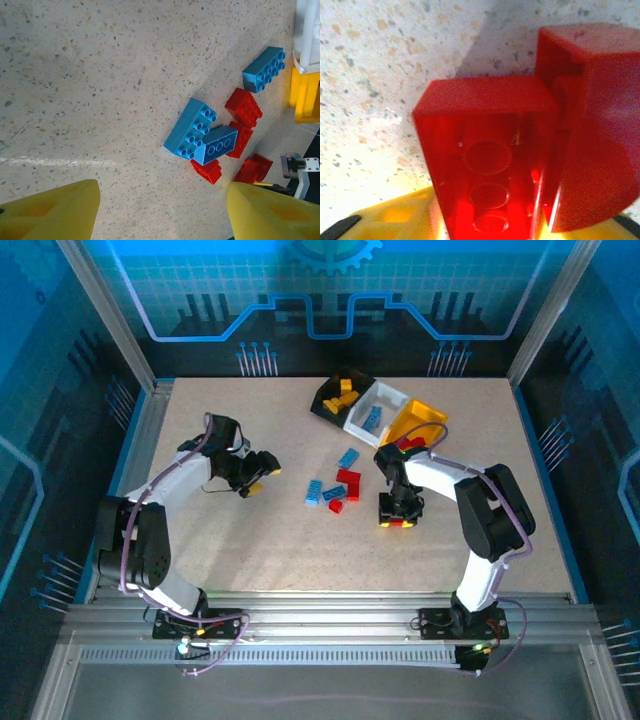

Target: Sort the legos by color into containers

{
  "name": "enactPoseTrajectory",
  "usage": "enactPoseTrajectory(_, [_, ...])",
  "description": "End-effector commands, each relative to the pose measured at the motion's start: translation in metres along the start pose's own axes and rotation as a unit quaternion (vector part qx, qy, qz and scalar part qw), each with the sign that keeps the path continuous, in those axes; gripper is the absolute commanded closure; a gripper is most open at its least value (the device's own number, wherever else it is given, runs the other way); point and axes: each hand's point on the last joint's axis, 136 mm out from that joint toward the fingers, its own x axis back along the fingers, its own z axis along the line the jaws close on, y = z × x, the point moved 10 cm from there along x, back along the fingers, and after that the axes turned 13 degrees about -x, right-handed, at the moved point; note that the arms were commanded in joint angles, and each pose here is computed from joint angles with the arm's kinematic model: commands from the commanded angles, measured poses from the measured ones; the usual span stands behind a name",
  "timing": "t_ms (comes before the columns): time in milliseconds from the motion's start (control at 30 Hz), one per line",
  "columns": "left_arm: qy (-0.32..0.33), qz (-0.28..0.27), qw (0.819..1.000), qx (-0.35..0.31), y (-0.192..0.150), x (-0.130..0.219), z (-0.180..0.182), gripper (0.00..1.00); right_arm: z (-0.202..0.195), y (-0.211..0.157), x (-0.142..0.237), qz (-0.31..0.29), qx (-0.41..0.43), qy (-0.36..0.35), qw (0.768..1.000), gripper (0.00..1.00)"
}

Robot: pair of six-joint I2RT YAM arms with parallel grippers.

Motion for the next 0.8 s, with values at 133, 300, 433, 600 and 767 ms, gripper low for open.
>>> enactPoseTrajectory(133, [0.004, 0.012, 1.0, -0.009, 0.0, 0.0, -0.001, 0.31, 0.013, -0.002, 0.011, -0.018, 0.014, -0.002, 1.0, 0.65])
enactPoseTrajectory(300, [0.003, 0.014, 1.0, -0.01, -0.001, -0.004, 0.001, 0.31, 0.031, -0.012, 0.051, -0.027, 0.028, 0.063, 0.997, 0.66])
enactPoseTrajectory(433, [0.0, 0.016, 1.0, -0.009, 0.0, -0.007, 0.002, 0.31, 0.041, -0.001, 0.098, -0.055, 0.017, 0.128, 0.99, 0.66])
enactPoseTrajectory(600, [-0.003, 0.018, 1.0, -0.009, 0.001, -0.008, 0.002, 0.31, 0.042, 0.05, 0.123, -0.084, 0.002, 0.149, 0.985, 0.65])
enactPoseTrajectory(767, [0.002, 0.022, 1.0, -0.016, -0.001, -0.002, -0.001, 0.31, 0.033, 0.115, 0.126, -0.118, -0.033, 0.146, 0.982, 0.66])
